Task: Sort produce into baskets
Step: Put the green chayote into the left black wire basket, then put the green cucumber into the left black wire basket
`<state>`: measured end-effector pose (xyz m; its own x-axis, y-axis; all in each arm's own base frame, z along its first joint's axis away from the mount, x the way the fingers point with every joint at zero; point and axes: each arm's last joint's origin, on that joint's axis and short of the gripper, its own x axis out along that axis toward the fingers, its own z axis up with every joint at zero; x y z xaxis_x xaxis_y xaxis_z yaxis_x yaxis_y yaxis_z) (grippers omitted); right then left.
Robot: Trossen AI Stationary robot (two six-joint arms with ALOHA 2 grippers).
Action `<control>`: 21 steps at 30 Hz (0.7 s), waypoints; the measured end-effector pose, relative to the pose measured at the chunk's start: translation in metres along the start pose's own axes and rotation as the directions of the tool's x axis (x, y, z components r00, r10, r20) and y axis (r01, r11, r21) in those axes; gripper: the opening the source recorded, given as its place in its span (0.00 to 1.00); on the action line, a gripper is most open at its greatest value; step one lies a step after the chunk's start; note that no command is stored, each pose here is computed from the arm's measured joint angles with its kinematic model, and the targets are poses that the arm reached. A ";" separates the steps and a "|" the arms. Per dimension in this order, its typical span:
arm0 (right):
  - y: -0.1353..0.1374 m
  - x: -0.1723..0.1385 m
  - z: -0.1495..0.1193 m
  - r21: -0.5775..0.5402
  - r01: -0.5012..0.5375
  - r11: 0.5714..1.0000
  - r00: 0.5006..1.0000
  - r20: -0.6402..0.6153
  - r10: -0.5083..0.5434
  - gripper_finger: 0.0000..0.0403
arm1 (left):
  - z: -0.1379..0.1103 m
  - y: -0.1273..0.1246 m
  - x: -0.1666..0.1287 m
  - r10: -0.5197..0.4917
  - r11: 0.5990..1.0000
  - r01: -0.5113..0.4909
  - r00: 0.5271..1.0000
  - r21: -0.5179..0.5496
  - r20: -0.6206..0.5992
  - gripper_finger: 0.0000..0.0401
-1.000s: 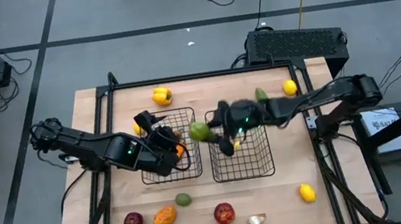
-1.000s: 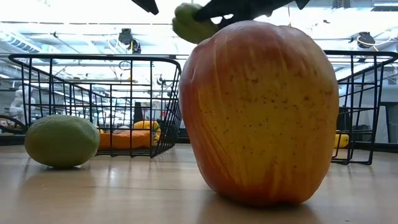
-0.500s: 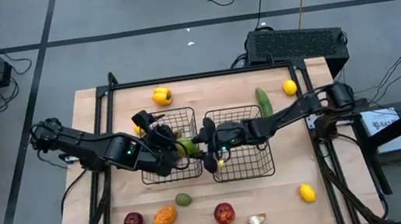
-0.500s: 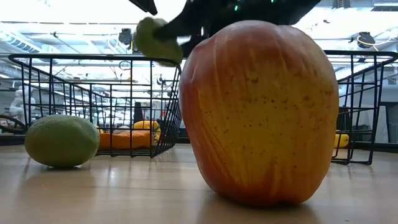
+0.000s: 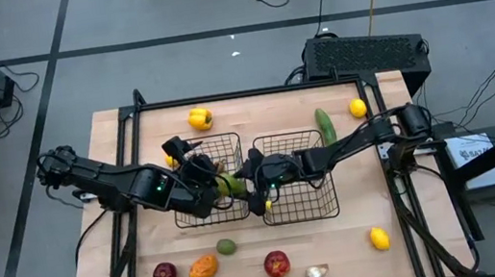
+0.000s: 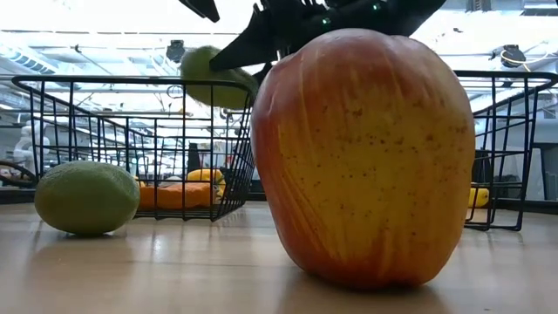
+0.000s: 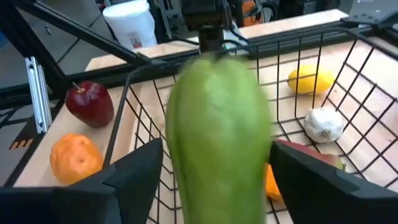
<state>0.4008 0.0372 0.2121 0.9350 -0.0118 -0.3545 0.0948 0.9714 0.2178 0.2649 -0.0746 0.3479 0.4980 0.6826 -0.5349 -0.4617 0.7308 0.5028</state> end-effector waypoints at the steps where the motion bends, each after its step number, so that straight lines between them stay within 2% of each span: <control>1: 0.000 0.000 -0.001 -0.001 0.002 1.000 1.000 -0.009 -0.002 0.72 | 0.000 0.000 0.000 0.000 1.000 0.000 1.000 -0.002 0.000 0.87; 4: -0.001 -0.001 -0.002 -0.004 0.008 1.000 0.999 -0.036 -0.008 0.75 | 0.000 0.000 0.000 0.000 1.000 0.000 1.000 -0.004 0.000 0.87; 8: 0.001 -0.014 0.010 -0.022 0.004 1.000 1.000 -0.023 -0.004 0.77 | 0.000 0.000 0.000 -0.004 1.000 0.004 1.000 -0.008 -0.002 0.87; 13: 0.005 -0.063 0.044 -0.097 0.031 0.995 0.999 -0.011 -0.032 0.77 | 0.000 0.000 0.000 -0.005 1.000 0.005 1.000 -0.008 -0.003 0.87; 15: 0.004 -0.091 0.059 -0.135 0.108 0.985 0.994 0.002 -0.109 0.77 | 0.000 0.000 0.000 -0.005 1.000 0.005 1.000 -0.007 -0.003 0.87; 17: -0.001 -0.122 0.069 -0.165 0.235 0.958 0.971 0.005 -0.238 0.77 | 0.000 0.000 0.000 -0.004 1.000 0.004 1.000 -0.003 -0.004 0.87; 19: -0.010 -0.152 0.073 -0.176 0.391 0.904 0.917 -0.007 -0.398 0.77 | 0.000 0.000 0.000 -0.004 1.000 0.004 1.000 0.001 -0.004 0.87; 21: -0.023 -0.179 0.074 -0.154 0.545 0.824 0.831 -0.028 -0.555 0.77 | 0.000 0.000 0.000 -0.004 1.000 0.004 1.000 0.006 -0.004 0.87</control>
<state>0.2569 -0.0003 0.3375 0.7150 -0.5425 -0.4410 0.5354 0.8305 -0.1536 0.2648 -0.0747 0.3476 0.4971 0.6794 -0.5397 -0.4548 0.7338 0.5047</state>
